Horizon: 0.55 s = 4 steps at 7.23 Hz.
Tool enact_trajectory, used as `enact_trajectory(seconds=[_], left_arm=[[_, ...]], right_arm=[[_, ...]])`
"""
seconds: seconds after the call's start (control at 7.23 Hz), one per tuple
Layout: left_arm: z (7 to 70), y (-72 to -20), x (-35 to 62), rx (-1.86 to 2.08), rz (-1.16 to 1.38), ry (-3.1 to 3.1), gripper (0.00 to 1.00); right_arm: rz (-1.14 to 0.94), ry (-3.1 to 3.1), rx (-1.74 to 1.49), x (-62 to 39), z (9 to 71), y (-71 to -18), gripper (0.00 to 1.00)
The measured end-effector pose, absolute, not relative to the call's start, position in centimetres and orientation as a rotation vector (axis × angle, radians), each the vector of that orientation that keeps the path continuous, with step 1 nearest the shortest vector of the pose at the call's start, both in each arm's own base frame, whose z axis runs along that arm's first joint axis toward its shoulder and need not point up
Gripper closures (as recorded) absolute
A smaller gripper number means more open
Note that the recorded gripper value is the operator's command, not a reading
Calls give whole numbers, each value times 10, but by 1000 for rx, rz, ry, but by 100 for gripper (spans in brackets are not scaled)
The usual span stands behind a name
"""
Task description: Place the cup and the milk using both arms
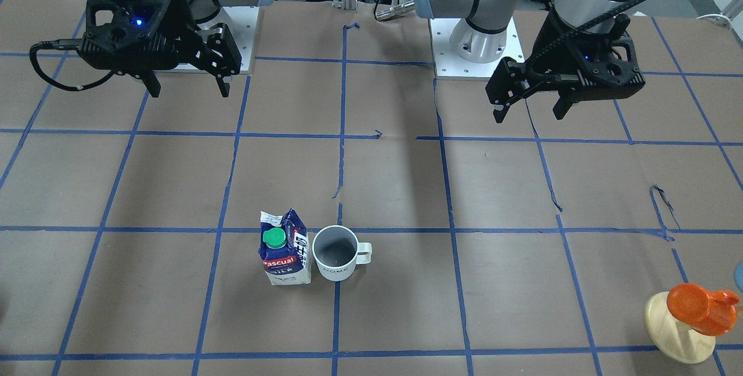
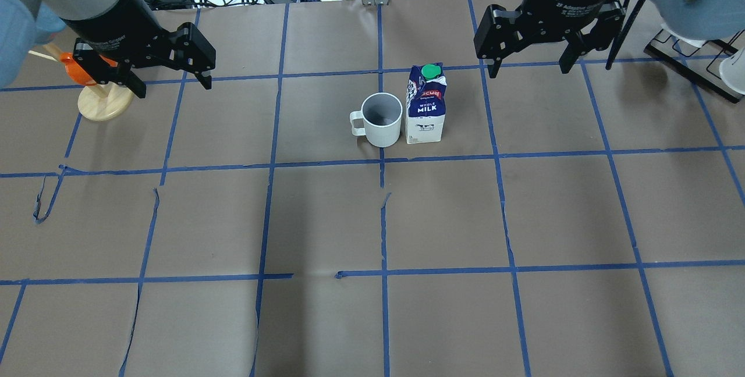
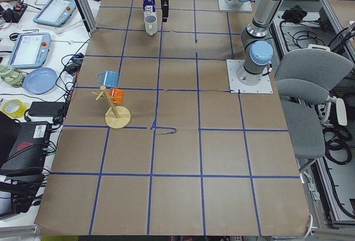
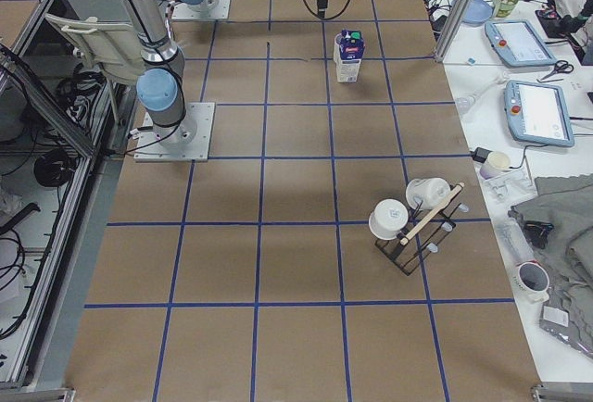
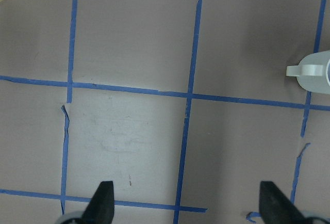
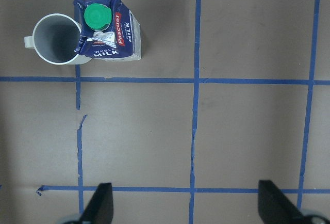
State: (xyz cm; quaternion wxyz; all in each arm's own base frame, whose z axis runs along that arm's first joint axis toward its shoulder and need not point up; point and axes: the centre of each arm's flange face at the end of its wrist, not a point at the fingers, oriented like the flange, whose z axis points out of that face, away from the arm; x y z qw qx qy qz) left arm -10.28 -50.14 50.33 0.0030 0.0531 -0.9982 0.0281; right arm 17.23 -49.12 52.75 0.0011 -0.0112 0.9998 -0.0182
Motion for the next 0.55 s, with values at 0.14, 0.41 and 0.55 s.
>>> enact_trajectory(seconds=[0.14, 0.41, 0.55], left_arm=[[503, -501, -103, 167, 86, -3130, 0], [502, -502, -103, 167, 81, -3129, 0], [501, -502, -103, 167, 78, -3129, 0]], right_arm=[[-54, 3139, -31, 171, 527, -492, 0], [-52, 3139, -29, 170, 526, -491, 0], [-51, 3139, -29, 170, 526, -491, 0]])
